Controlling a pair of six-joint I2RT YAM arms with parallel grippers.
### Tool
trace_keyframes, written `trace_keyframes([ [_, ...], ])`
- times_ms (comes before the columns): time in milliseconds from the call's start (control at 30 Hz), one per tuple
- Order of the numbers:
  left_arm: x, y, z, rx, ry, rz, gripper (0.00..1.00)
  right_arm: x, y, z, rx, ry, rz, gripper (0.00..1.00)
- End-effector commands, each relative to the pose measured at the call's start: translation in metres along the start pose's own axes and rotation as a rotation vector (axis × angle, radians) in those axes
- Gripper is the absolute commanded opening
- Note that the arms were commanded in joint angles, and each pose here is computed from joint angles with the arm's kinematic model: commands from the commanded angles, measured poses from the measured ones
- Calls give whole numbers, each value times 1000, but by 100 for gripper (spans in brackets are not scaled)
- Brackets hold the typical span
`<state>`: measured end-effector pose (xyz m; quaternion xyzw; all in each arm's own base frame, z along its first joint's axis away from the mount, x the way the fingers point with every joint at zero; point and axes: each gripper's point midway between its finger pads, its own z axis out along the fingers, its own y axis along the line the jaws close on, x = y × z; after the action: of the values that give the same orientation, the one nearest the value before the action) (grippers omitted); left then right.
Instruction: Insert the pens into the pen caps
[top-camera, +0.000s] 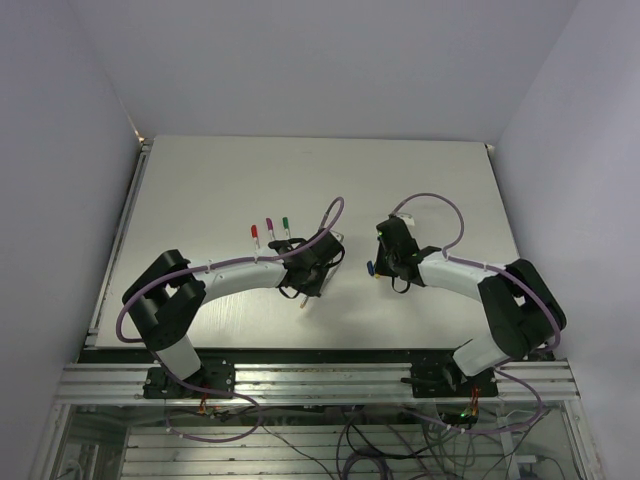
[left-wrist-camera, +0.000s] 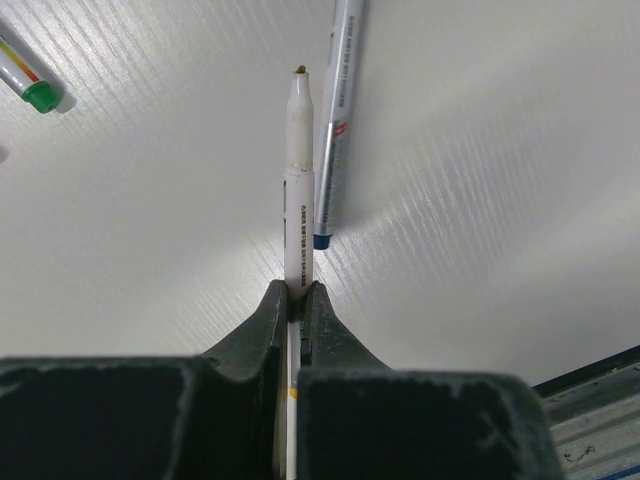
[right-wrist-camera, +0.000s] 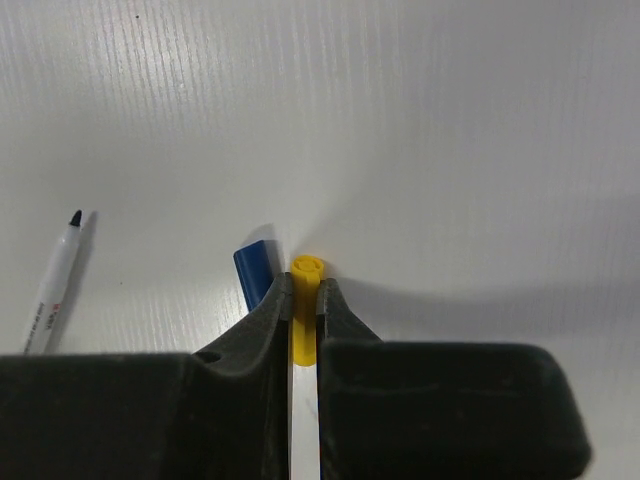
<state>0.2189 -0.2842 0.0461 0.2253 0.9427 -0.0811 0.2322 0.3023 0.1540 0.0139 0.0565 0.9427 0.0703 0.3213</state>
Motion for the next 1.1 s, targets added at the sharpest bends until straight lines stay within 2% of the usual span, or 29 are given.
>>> trace_keyframes([
  [0, -14, -6, -8, 33, -54, -3, 7, -22, 5, -12, -17, -66, 10, 0],
  [233, -16, -2, -7, 10, -62, 0, 7, -71, 16, -39, -58, -232, 28, 0],
  [533, -25, -4, -12, 23, -111, -6, 7, -101, 24, -76, -149, -393, 68, 0],
  [633, -40, -10, -22, 62, -179, 2, 7, -107, 27, -89, -196, -446, 76, 0],
  [800, -70, -39, -43, 244, -358, 11, 7, -116, 36, -106, -275, -507, 79, 0],
  [1067, -92, -60, -70, 411, -550, -24, 7, -139, 53, -140, -410, -635, 106, 0],
])
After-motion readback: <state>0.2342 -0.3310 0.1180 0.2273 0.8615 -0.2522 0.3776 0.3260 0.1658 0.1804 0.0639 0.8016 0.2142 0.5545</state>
